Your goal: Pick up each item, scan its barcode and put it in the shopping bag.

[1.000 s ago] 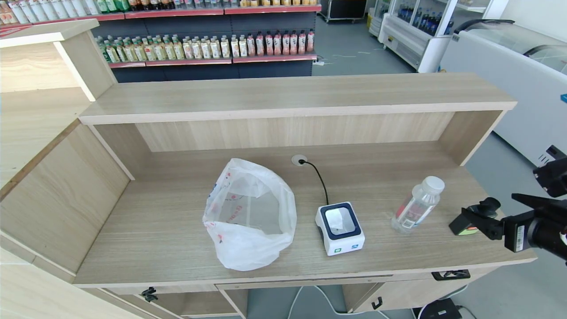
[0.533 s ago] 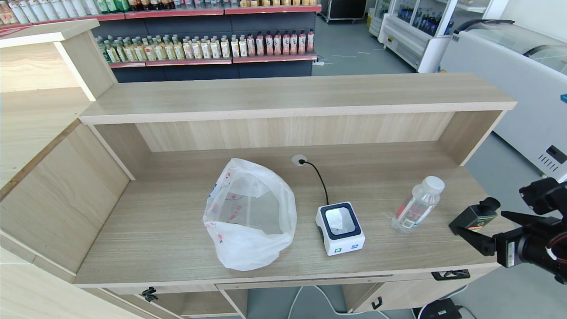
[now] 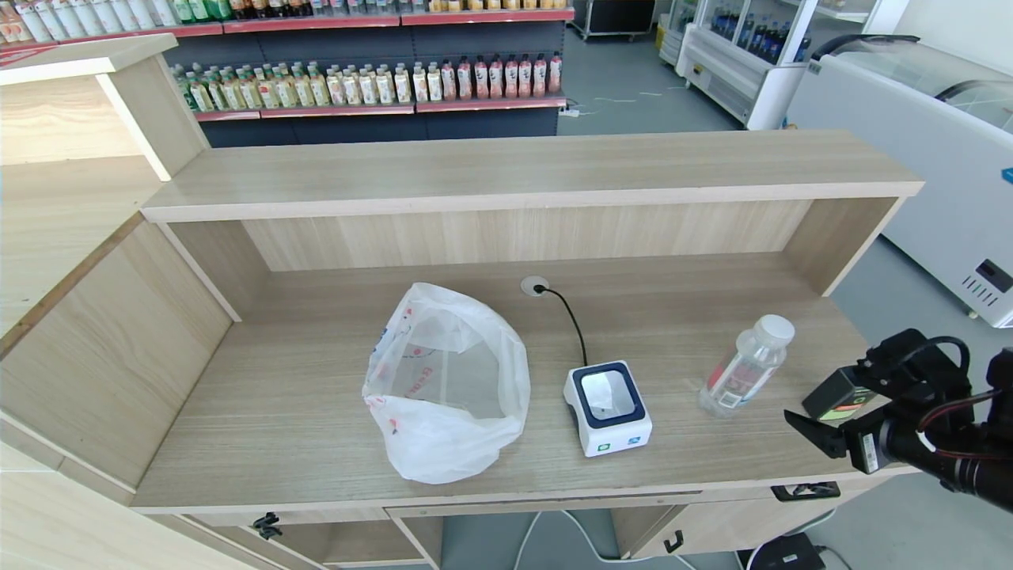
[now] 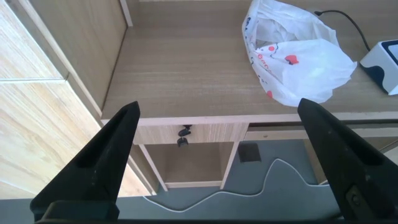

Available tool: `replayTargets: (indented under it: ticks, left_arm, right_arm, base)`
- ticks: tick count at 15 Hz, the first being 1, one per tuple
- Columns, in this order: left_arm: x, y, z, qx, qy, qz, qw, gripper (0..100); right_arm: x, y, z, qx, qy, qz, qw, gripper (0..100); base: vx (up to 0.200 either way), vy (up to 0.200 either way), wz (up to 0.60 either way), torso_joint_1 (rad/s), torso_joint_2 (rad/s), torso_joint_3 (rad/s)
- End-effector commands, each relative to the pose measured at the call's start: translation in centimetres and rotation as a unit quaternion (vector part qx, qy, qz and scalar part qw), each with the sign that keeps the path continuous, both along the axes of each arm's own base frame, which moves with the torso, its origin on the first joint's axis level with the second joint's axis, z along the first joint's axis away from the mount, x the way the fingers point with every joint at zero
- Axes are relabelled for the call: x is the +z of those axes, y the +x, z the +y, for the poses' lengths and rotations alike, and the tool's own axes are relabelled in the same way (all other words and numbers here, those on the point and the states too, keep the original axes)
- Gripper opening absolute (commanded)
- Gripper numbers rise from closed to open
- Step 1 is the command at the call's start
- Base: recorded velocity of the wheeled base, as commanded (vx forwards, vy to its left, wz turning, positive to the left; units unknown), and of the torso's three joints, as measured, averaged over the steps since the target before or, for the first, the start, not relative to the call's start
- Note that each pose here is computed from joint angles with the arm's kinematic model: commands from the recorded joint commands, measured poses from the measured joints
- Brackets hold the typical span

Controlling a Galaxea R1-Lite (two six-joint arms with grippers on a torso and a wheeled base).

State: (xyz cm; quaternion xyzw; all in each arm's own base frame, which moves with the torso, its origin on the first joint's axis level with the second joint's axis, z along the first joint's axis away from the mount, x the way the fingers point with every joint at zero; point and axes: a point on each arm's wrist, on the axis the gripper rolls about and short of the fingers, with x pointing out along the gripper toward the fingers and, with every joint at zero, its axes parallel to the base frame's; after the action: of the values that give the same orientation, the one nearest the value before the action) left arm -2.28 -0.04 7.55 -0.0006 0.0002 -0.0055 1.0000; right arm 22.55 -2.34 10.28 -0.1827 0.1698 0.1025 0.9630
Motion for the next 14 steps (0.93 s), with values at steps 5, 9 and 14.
replayTargets:
  ticks: [5,9,14]
  left_arm:
    - [0.0,0.0,0.0,-0.001,0.000,0.000,1.0000,100]
    - [0.0,0.0,0.0,0.000,0.000,0.000,1.0000,100]
    - [0.0,0.0,0.0,0.000,0.000,0.000,1.0000,100]
  right_arm:
    - [-0.8,2.0,-0.2,0.036,-0.005,-0.008,0.999,100]
    - [-2.2,3.1,-0.3,0.068,-0.014,-0.024,0.997,100]
    - [-3.2,3.9,-0.3,0.104,-0.016,-0.031,0.994,100]
  base:
    - [0.000,0.000,0.00,0.000,0.00,0.000]
    - [0.000,0.000,0.00,0.000,0.00,0.000]
    - [0.000,0.000,0.00,0.000,0.00,0.000]
